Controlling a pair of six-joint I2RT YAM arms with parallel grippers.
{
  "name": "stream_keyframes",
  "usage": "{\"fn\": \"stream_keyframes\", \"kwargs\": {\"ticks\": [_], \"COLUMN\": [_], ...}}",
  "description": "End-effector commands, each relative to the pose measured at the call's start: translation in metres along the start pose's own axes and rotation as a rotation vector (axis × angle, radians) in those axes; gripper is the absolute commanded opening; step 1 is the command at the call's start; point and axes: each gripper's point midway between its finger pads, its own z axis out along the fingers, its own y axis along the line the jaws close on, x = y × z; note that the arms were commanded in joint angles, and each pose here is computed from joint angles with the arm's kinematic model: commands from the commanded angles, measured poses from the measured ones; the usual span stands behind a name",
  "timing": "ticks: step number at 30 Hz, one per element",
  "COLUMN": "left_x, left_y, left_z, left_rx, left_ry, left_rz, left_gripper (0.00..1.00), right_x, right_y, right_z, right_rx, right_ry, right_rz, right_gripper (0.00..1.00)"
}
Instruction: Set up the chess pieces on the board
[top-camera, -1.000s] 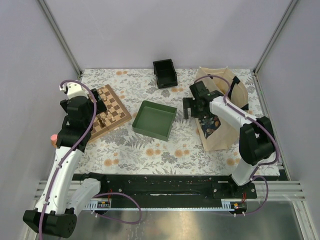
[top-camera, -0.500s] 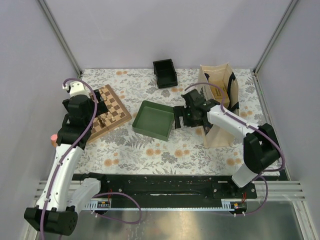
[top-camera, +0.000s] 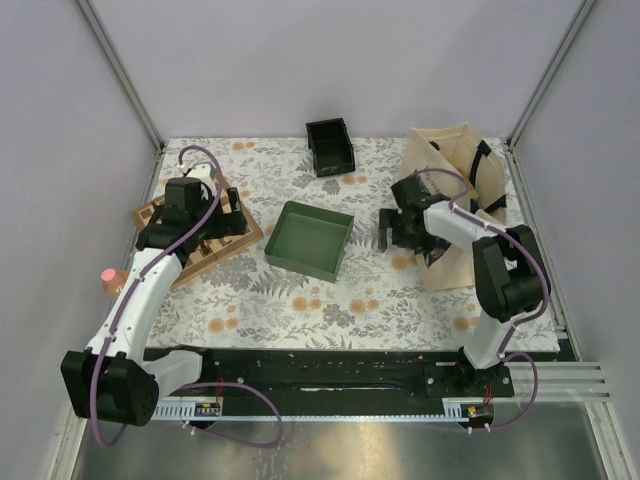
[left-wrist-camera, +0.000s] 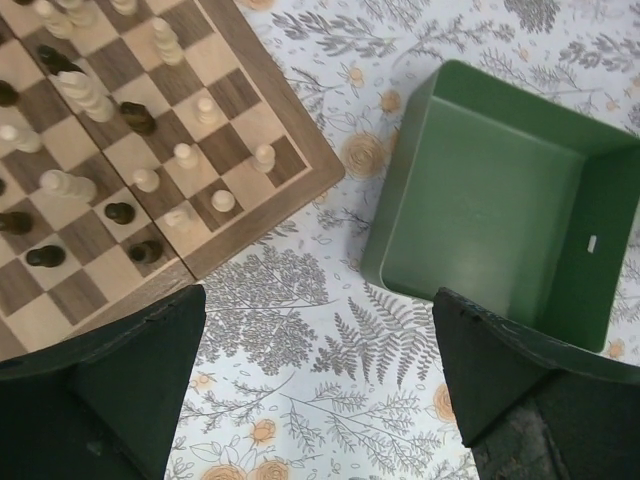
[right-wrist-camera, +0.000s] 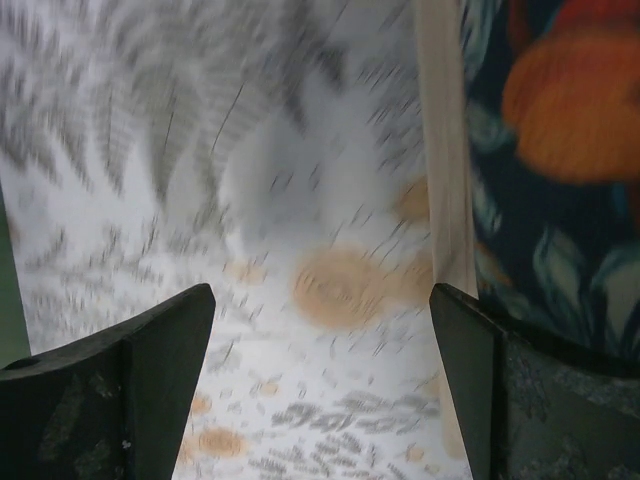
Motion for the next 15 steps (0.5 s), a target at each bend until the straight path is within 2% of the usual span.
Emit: {"fn": "stream_keyframes", "kwargs": {"ticks": [1, 9, 15], "left_x": [-0.011, 0.009, 0.017], "left_y": [-0.021, -0.033, -0.049], "left_z": [0.002, 0.04, 0.066], "left_rx": [0.106, 0.154, 0.192], "left_ry": [0.003, 0.13, 0.211], "left_rz": [-0.006, -0.034, -0.04], "left_gripper": [0.99, 0.99, 0.99], "right_x": [-0.089, -0.169, -0.187], "right_y": [-0.047, -0.089, -0.112], "right_z": [0.003, 0.016, 0.034], "right_rx": [0.097, 0.157, 0.158], "right_ry": [-0.166, -0.199, -0.133], "right_rz": [0.111, 0.201, 0.277], "right_gripper": [0.99, 0.98, 0.98]}}
